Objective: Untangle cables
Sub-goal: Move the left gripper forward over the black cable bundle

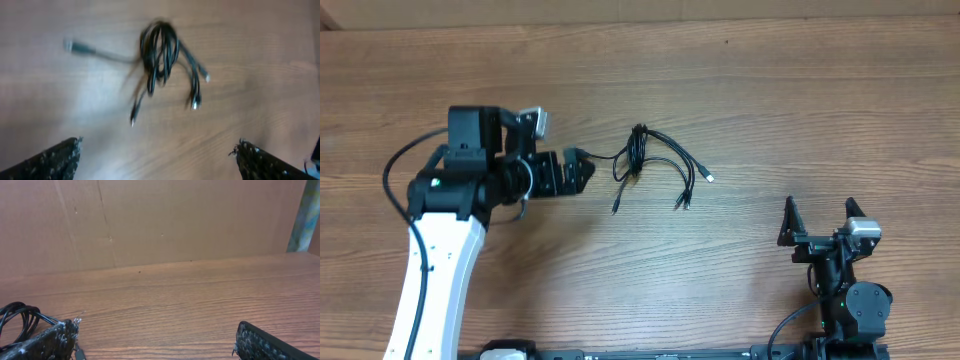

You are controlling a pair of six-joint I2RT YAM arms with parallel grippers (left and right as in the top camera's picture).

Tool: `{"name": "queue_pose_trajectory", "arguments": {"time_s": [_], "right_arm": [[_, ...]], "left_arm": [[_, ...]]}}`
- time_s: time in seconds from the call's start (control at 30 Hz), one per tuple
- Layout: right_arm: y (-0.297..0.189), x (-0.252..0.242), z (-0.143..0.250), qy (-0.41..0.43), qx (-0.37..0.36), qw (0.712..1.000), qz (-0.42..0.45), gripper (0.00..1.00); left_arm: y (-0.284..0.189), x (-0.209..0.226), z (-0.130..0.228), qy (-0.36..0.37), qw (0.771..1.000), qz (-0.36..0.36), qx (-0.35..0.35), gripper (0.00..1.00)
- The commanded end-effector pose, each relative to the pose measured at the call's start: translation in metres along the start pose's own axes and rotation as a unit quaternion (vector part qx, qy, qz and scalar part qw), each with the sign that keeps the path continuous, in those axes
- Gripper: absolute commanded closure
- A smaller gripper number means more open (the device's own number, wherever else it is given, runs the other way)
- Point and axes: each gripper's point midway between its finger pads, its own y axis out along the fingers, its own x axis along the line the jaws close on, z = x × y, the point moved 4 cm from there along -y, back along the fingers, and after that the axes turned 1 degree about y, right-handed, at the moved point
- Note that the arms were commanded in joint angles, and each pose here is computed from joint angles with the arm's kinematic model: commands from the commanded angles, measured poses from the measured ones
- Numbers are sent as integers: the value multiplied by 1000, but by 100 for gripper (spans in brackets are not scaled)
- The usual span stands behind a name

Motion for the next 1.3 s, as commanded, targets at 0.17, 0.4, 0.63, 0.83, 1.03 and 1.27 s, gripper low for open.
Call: {"name": "queue_pose_trajectory", "arguments": {"time_s": [0.17,0.4,0.63,0.83,1.03,1.27], "right_arm": [[0,-2,2,-3,0,1000,3,0],[0,-2,2,-3,0,1000,3,0],[0,-2,2,-3,0,1000,3,0],[0,-2,2,-3,0,1000,3,0],[0,-2,2,-3,0,1000,3,0],[0,-2,2,-3,0,1000,3,0]], "left_arm": [[27,-7,-25,-34,997,72,-2,53],[55,-2,0,-72,994,34,73,96],[85,-6,21,-33,992,-36,117,38],[107,-3,26,0,988,-88,123,38],[128,2,17,8,990,-98,105,29],[157,-2,12,15,993,-61,98,23]]}}
